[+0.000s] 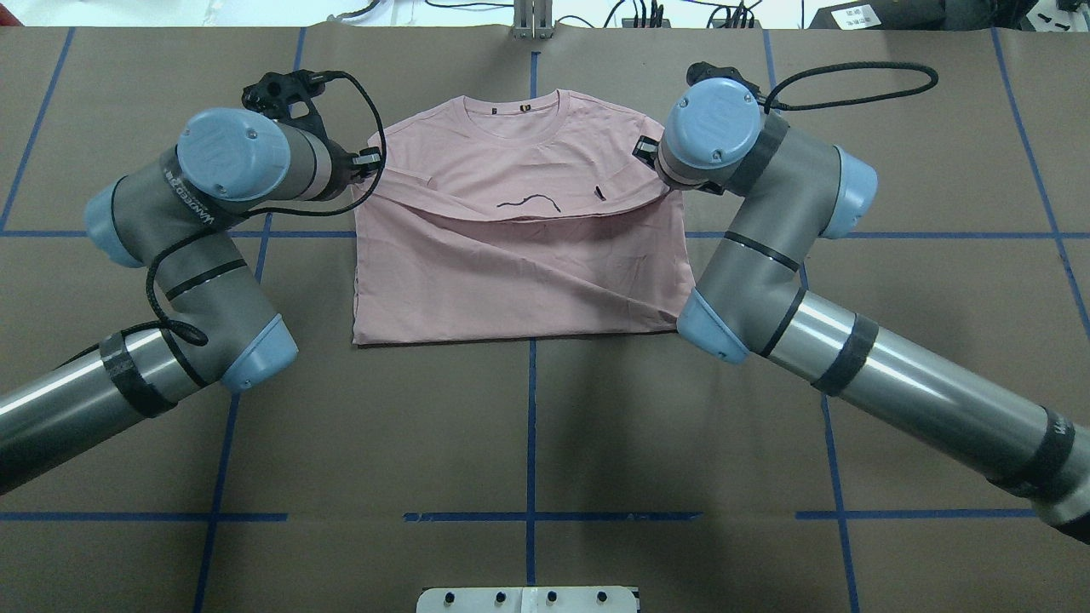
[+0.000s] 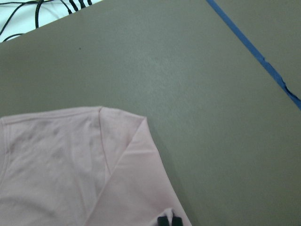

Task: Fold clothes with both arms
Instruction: 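Release the hem and raise both grippers off the folded shirt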

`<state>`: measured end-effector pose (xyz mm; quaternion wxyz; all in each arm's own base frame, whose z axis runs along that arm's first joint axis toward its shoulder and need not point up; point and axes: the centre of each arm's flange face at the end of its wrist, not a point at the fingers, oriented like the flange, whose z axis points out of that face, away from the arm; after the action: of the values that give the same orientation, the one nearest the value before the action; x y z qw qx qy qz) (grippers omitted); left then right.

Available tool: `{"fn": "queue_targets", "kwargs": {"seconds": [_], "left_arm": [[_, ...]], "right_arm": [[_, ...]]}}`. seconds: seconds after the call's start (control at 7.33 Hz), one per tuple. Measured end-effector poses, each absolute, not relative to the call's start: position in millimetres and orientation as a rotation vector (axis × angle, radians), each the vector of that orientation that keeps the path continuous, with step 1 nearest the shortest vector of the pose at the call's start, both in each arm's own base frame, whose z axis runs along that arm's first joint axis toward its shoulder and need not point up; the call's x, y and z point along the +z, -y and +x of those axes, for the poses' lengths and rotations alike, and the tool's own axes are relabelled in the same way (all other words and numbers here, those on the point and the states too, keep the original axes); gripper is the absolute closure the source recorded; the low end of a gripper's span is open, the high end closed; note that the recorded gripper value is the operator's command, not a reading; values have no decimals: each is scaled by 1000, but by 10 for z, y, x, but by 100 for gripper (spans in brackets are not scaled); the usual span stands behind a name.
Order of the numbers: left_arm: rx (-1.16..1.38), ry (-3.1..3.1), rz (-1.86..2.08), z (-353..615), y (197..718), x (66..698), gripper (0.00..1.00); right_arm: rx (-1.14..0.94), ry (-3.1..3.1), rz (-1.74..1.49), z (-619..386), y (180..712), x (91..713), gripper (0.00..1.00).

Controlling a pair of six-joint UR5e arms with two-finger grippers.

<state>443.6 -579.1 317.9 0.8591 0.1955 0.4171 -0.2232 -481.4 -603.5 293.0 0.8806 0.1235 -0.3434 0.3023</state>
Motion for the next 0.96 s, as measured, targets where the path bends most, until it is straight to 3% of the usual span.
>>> {"fn": "queue_targets", "kwargs": {"seconds": [0.55, 0.96], "left_arm": [[-484, -872, 474, 4627, 6220, 3622, 100], [-485, -872, 496, 4626, 6310, 3751, 84]], "right_arm": [[636, 724, 288, -5015, 6756, 3167, 100], [652, 724, 278, -4938, 6991, 3118, 100]]}}
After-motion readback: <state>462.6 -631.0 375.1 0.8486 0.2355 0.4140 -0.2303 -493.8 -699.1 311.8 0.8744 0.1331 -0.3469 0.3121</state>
